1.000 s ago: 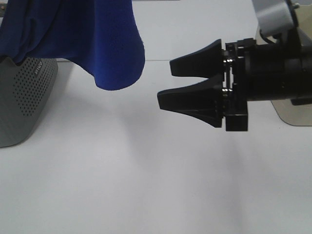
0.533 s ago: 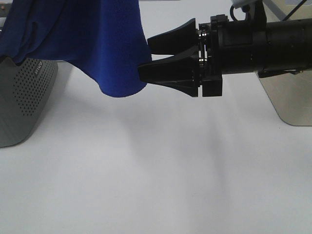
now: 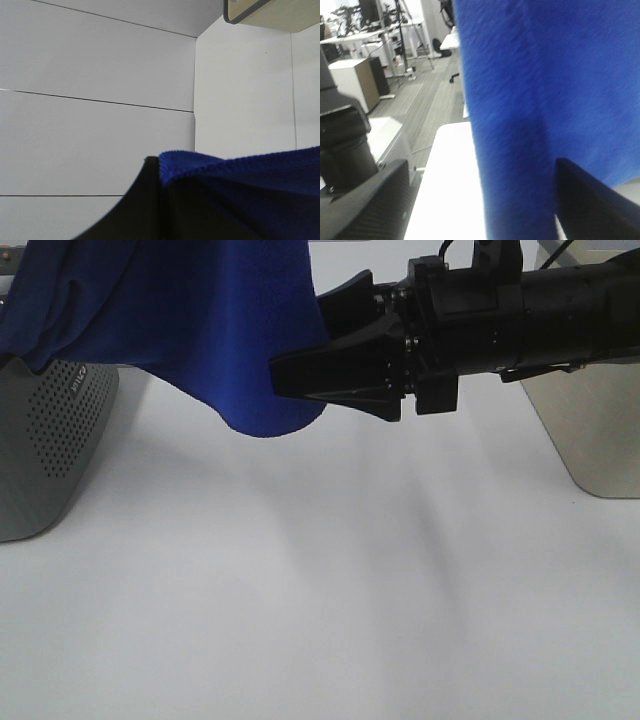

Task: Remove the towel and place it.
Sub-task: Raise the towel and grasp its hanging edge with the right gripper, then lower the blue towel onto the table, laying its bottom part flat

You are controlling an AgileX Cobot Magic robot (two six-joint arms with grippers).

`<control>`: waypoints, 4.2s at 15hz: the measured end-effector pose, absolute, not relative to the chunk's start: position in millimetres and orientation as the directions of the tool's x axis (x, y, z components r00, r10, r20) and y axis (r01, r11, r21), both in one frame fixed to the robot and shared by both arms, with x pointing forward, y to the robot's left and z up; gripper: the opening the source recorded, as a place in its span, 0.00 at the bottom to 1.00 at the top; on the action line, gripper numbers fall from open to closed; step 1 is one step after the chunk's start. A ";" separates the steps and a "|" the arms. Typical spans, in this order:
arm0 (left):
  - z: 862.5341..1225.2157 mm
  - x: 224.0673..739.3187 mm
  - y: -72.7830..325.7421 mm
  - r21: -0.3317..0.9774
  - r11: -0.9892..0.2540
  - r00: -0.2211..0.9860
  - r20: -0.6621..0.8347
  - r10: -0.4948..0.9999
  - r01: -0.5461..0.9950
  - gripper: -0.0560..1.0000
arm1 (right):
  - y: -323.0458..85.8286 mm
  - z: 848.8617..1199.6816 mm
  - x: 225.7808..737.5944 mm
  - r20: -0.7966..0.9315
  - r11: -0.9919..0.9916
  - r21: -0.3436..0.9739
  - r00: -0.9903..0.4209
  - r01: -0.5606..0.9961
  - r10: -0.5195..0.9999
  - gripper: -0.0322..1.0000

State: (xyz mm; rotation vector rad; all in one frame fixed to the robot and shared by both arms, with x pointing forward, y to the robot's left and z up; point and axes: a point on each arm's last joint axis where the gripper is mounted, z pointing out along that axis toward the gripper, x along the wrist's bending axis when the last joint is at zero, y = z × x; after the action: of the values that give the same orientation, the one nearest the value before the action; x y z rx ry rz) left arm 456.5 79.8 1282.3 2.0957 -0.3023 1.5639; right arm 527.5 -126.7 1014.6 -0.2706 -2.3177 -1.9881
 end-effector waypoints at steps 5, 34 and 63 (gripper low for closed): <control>1274.9 464.9 72.2 0.213 -0.864 0.294 0.952 0.079 -0.457 0.05 | -128.9 1003.4 518.5 0.217 0.282 0.935 -0.976 0.214 0.021 0.67; 1287.9 530.5 100.3 0.778 -0.494 0.323 0.617 0.718 -0.389 0.05 | -175.0 1249.7 582.4 -0.095 0.318 0.894 -0.559 0.316 0.824 0.05; 1206.5 751.8 124.8 0.573 -0.375 -0.011 0.538 0.843 -0.729 0.05 | -159.4 1233.4 711.3 -0.294 0.219 0.913 -0.182 -0.345 0.938 0.05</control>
State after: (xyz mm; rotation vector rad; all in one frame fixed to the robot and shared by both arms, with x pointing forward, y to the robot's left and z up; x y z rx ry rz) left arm 751.8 124.8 1206.5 1.0199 0.1566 1.6719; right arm 711.3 -159.4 1233.4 -1.4974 -2.8196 -2.9788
